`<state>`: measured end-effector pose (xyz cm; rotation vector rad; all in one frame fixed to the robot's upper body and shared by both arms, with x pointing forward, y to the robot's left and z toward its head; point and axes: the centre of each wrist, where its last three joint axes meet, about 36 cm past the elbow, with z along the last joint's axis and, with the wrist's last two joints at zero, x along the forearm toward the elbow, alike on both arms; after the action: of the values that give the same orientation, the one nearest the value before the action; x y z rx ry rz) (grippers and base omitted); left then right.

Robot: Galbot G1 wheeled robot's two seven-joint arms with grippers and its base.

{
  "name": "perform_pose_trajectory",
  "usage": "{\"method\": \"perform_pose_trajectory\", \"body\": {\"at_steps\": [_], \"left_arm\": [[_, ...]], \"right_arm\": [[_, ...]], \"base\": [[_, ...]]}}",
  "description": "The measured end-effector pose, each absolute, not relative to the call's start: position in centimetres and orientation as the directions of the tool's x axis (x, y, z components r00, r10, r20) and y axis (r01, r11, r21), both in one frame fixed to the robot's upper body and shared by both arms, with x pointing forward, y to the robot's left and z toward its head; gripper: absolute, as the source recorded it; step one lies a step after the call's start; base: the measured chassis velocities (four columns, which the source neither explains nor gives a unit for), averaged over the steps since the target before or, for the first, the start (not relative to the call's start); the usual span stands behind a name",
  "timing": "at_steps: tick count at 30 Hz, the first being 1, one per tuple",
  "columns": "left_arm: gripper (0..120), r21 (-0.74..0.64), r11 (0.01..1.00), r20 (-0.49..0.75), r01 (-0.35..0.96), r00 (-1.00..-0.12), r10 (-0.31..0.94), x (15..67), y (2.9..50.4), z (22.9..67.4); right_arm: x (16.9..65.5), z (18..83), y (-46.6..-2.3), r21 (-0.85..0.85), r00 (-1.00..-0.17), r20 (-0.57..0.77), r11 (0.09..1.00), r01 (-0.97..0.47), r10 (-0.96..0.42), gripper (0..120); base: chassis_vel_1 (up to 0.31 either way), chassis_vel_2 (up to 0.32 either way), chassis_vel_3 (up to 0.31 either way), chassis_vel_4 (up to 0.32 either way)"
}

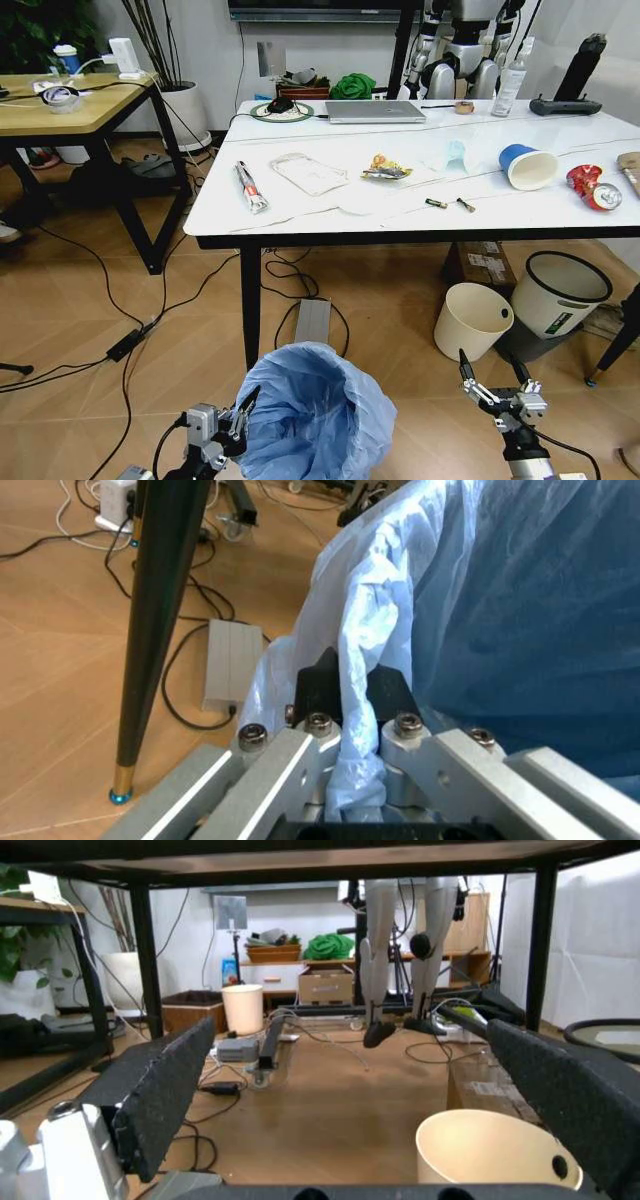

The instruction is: Pick up the trash bin and place the trash from the table into it.

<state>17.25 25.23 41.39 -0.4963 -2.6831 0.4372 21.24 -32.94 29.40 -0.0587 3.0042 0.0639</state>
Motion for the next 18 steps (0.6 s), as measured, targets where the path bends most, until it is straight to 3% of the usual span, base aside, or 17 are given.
{"method": "perform_pose_trajectory", "body": {"at_steps": [18], "left_arm": [[0, -0.373, 0.889, 0.307, 0.265, -0.869, 0.388, 16.71, 24.88, 41.94]], "right_arm": [[21.59, 29.54, -32.80, 0.043, -0.988, -0.148, 0.998, -0.044, -0.037, 100]], "base": [[0.000, 0.000, 0.000, 0.000]]}}
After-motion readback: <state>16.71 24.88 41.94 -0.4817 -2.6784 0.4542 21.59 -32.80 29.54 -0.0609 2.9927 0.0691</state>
